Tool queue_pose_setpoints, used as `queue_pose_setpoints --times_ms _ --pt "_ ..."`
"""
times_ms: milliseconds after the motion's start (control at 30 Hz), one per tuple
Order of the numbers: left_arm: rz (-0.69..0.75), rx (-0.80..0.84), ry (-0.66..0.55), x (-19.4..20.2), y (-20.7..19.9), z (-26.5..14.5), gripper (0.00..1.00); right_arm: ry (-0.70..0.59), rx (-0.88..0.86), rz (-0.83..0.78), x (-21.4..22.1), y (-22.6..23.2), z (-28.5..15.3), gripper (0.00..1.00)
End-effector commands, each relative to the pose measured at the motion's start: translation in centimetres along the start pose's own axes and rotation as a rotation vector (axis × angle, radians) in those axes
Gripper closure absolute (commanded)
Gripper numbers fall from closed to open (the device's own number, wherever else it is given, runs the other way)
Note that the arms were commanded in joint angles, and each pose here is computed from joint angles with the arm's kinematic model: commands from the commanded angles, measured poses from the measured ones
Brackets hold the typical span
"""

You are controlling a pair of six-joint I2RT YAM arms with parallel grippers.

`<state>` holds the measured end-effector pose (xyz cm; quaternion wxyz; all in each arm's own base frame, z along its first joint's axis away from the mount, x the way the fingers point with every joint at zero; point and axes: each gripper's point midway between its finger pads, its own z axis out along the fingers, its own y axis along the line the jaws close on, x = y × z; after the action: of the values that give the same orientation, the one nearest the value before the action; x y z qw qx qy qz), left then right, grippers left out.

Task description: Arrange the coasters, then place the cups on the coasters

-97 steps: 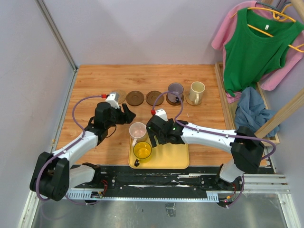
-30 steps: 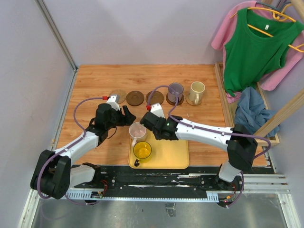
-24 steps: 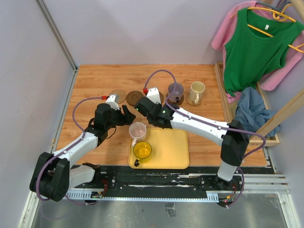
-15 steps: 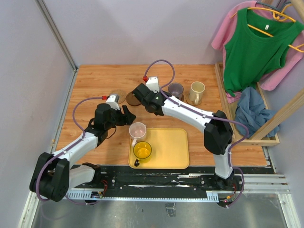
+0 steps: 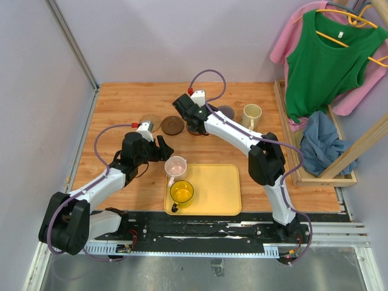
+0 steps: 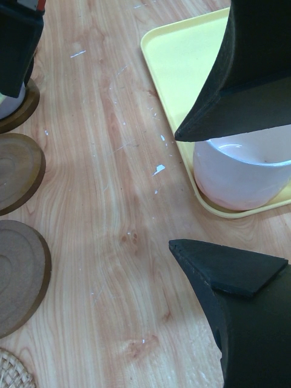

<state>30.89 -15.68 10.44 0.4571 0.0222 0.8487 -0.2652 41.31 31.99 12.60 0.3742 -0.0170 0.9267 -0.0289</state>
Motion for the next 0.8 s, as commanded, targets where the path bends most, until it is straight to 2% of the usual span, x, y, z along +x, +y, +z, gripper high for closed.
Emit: queue_pose_setpoints --times_ms 0,767 --pt "0.024 0.03 -0.006 -0.6 -0.9 0.2 0.31 -0.024 -0.015 0.05 -1.9 -0.1 0.1 0.99" --pt "0.022 0.014 0.018 0.3 -0.3 0.7 0.31 0.009 -0.01 0.071 -1.2 0.0 3.2 0.99"
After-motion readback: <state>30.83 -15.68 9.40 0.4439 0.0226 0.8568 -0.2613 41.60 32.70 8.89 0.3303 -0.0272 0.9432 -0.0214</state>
